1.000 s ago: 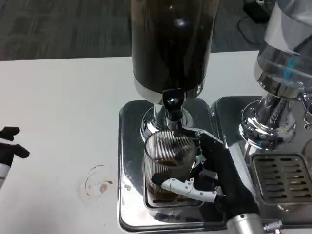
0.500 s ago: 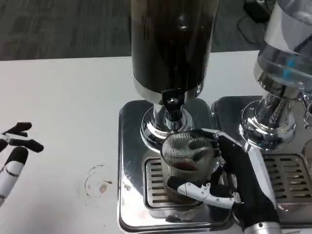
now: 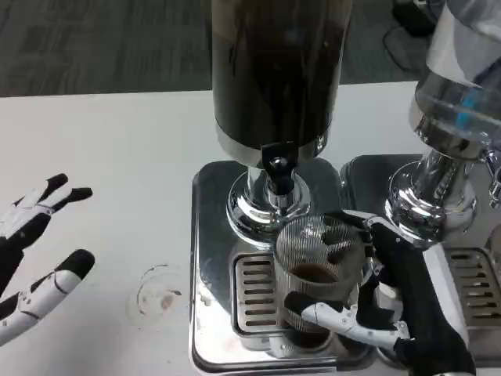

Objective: Grasp the cup under the faucet to collect the drink, then remove the cup.

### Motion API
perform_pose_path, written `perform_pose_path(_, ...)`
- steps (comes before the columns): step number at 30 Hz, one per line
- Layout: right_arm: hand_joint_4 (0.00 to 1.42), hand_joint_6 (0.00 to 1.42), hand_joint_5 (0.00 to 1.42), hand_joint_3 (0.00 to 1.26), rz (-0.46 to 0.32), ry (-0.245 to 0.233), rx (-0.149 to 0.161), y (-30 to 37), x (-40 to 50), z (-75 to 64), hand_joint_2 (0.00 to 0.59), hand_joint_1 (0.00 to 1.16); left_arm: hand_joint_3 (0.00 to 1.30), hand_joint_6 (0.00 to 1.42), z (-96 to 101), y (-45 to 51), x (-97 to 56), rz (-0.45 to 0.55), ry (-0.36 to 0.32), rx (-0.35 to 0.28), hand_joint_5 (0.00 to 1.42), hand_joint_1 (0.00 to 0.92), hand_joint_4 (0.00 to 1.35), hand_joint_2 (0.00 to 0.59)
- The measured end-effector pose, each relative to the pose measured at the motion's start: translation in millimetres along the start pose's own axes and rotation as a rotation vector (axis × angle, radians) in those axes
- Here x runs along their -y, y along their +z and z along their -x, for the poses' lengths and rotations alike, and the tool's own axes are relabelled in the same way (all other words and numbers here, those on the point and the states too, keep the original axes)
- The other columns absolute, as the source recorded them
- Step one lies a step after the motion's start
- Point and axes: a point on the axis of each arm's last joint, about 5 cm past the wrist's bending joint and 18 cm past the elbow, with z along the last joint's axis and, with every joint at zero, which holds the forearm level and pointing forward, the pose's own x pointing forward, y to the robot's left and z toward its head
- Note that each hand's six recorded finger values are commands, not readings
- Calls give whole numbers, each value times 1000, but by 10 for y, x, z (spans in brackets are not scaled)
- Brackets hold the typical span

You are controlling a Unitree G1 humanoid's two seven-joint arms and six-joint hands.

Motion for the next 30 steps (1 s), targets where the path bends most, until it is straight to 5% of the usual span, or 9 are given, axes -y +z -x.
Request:
perform_pose_path(7, 610, 1171, 846, 532, 7, 20, -2, 37, 59, 83, 131, 1033, 0, 0, -88, 54, -157, -212, -196, 64, 0, 0, 0, 208)
perform_pose_path(11, 610, 1185, 853, 537, -10, 10, 23, 119, 136, 128, 131, 1033, 0, 0, -90, 79, -238, -279, -296, 90, 0, 0, 0, 213)
perform_pose_path(24, 622, 1192, 855, 545, -43, 14, 58, 274, 190, 234, 130, 1026, 0, 0, 4, 147, -270, -338, -380, 129, 0, 0, 0, 230)
perform_pose_path(30, 627, 1194, 855, 546, -55, 66, 60, 317, 236, 289, 129, 1023, 0, 0, 19, 177, -287, -349, -377, 137, 0, 0, 0, 236)
